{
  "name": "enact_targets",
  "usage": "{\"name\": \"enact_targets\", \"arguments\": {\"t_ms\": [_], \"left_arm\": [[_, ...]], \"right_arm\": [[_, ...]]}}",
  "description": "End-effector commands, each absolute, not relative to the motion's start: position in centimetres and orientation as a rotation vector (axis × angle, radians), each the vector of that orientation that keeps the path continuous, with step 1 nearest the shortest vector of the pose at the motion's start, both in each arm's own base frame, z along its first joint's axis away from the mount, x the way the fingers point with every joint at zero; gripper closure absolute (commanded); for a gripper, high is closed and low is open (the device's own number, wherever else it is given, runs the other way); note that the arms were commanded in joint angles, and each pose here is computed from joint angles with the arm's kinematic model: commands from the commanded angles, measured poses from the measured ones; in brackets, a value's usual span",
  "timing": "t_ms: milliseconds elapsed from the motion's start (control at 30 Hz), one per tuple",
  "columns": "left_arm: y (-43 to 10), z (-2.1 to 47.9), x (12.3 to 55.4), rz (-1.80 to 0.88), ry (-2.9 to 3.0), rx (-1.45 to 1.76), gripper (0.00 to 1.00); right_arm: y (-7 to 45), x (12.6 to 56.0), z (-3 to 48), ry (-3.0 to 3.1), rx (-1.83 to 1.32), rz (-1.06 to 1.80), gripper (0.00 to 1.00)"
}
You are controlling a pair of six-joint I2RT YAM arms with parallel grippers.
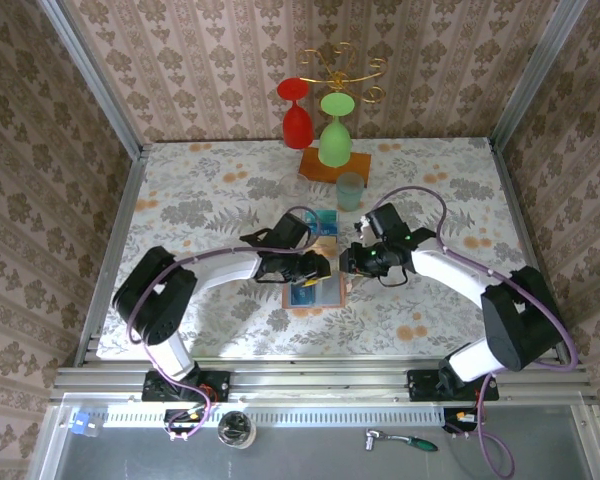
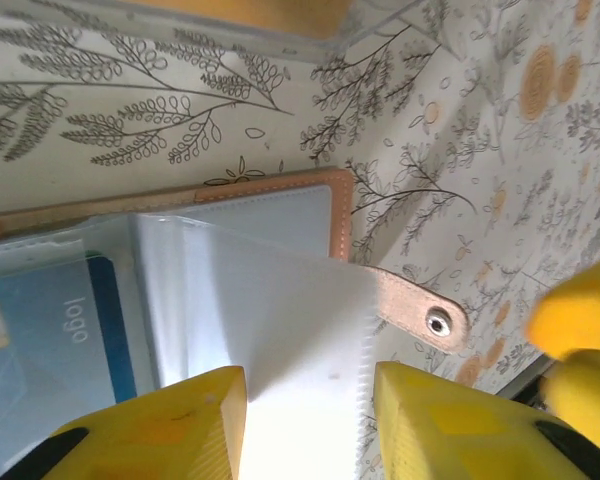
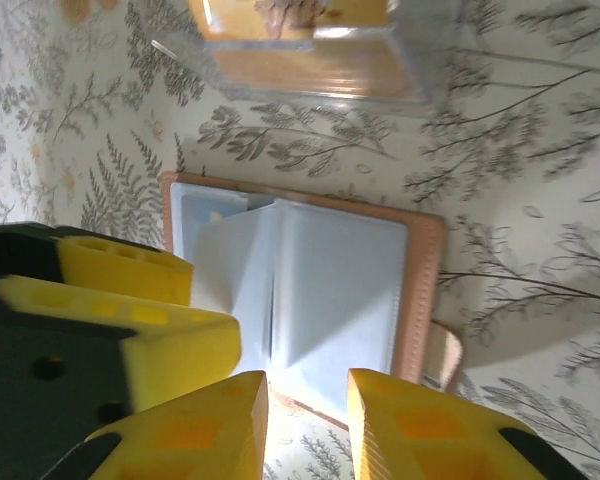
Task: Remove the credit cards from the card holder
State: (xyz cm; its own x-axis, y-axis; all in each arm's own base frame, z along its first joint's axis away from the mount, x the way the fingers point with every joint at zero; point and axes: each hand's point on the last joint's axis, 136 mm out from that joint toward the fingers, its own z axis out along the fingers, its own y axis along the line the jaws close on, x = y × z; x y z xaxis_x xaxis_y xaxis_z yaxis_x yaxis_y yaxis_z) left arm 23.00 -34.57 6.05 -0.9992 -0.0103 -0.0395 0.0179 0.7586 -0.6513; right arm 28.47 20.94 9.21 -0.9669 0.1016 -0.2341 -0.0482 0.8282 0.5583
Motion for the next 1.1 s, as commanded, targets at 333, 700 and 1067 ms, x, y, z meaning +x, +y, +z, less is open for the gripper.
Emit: {"name": "enact_targets", "arguments": {"t_ms": [333,700,1067], "left_arm": [[-36.9,4.7,22.9,-1.169,2.922,0.005,0.58],[-37.4,6.4,23.5,-1.206,2.883,0.05,0.52],[-34.5,8.3,24.3,-1.159,2.834,0.004,0.54]], "right_arm": [[18.4,27.4,9.2,2.788,0.076,0.757,0.63],[19.1,27.8,9.7,2.777,0.074,0.797,0.6],[20.8,28.5,9.8,2.779,0.075,0.894,0.64]]}}
